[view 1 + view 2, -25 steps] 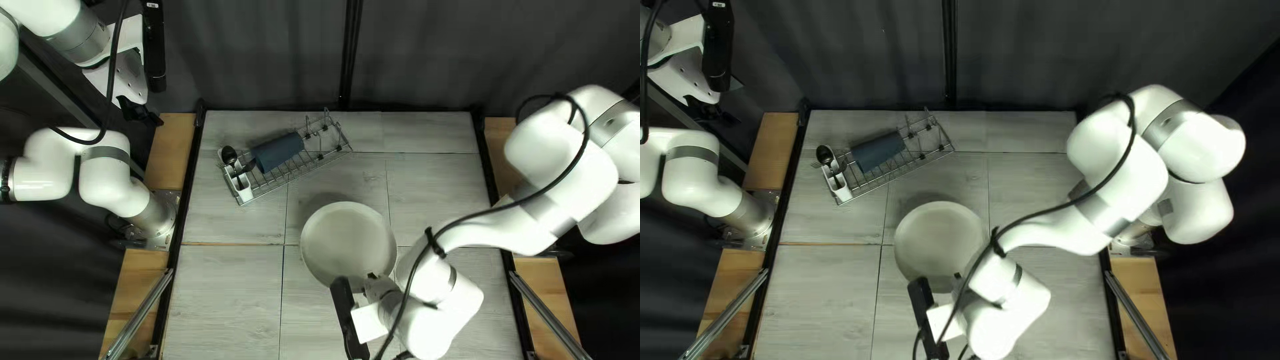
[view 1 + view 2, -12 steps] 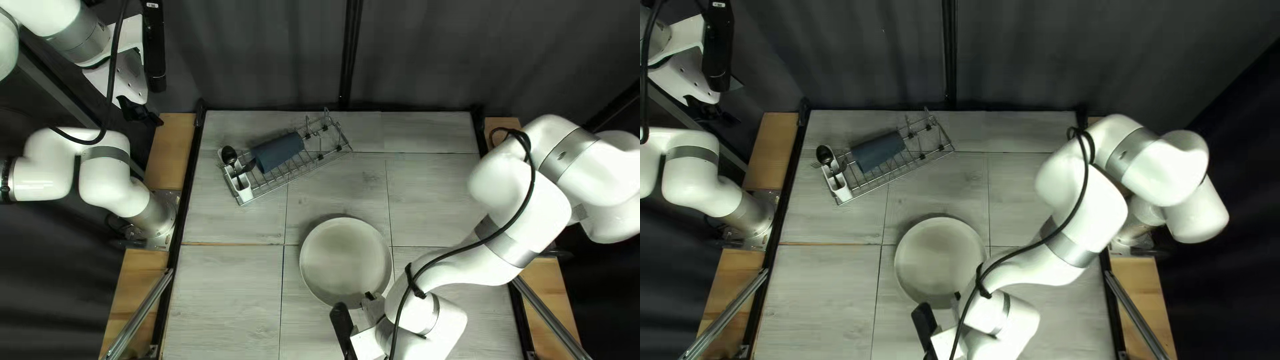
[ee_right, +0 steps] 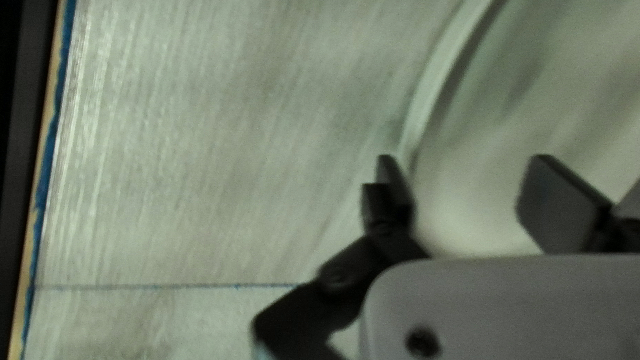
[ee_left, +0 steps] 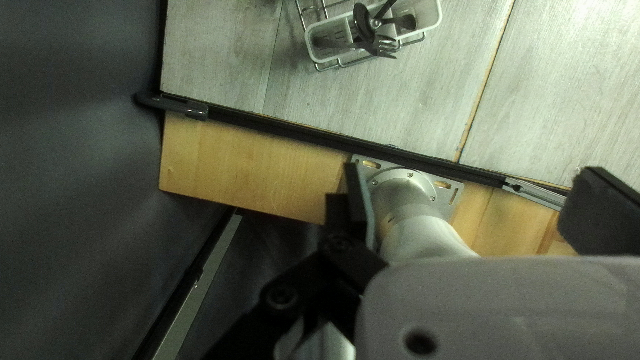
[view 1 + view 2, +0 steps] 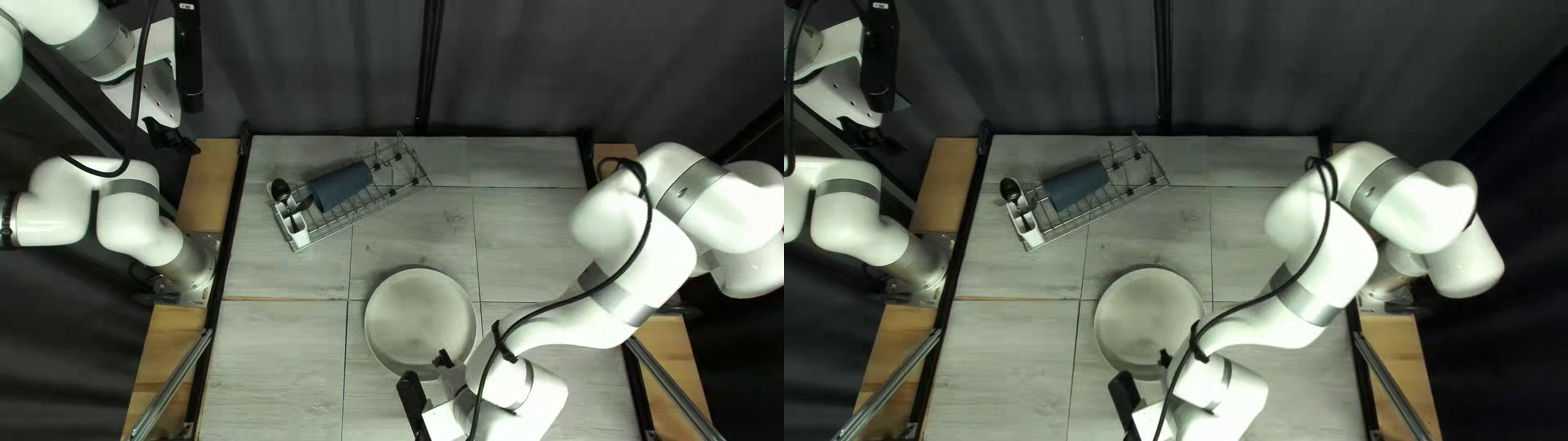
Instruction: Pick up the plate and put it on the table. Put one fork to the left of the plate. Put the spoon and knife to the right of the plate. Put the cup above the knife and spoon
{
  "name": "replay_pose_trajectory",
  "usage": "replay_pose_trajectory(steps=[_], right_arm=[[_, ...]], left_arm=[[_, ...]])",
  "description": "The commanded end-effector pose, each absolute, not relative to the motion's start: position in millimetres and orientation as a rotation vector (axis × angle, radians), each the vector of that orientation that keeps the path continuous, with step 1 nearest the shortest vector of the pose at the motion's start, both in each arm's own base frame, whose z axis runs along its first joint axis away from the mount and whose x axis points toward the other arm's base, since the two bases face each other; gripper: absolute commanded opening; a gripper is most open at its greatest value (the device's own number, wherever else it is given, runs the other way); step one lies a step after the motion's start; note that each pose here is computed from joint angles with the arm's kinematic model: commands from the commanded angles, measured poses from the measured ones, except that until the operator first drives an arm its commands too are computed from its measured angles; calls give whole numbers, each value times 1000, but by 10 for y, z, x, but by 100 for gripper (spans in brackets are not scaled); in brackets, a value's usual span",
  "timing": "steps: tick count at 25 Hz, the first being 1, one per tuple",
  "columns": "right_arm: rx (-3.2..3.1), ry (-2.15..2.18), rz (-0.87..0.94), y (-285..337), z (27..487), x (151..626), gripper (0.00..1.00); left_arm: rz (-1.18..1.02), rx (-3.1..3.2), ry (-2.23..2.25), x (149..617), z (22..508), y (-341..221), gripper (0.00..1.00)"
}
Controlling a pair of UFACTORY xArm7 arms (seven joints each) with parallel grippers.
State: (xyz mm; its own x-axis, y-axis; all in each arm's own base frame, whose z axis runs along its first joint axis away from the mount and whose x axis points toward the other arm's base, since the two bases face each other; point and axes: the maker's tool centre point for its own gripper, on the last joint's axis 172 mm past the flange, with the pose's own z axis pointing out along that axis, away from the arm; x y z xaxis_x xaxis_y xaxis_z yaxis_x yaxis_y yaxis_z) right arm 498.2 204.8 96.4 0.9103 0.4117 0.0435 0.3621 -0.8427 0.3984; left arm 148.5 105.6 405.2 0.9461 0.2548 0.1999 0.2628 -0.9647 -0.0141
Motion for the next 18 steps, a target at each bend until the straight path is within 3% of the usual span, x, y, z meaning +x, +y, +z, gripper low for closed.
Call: replay_pose_trajectory(steps=[1,8,18], right_arm=[[2717,585,218,1519,1324,5080,100],[2780,601,257,569,1851,5150,100],[2780,601,257,569,1851,5150,100]], left_arm=[[-306,-3059,-407,1485,4052,1056,100],[-306,-3059,-407,1485,4052,1056,100],[-306,-3059,-407,1485,4052,1056,100]])
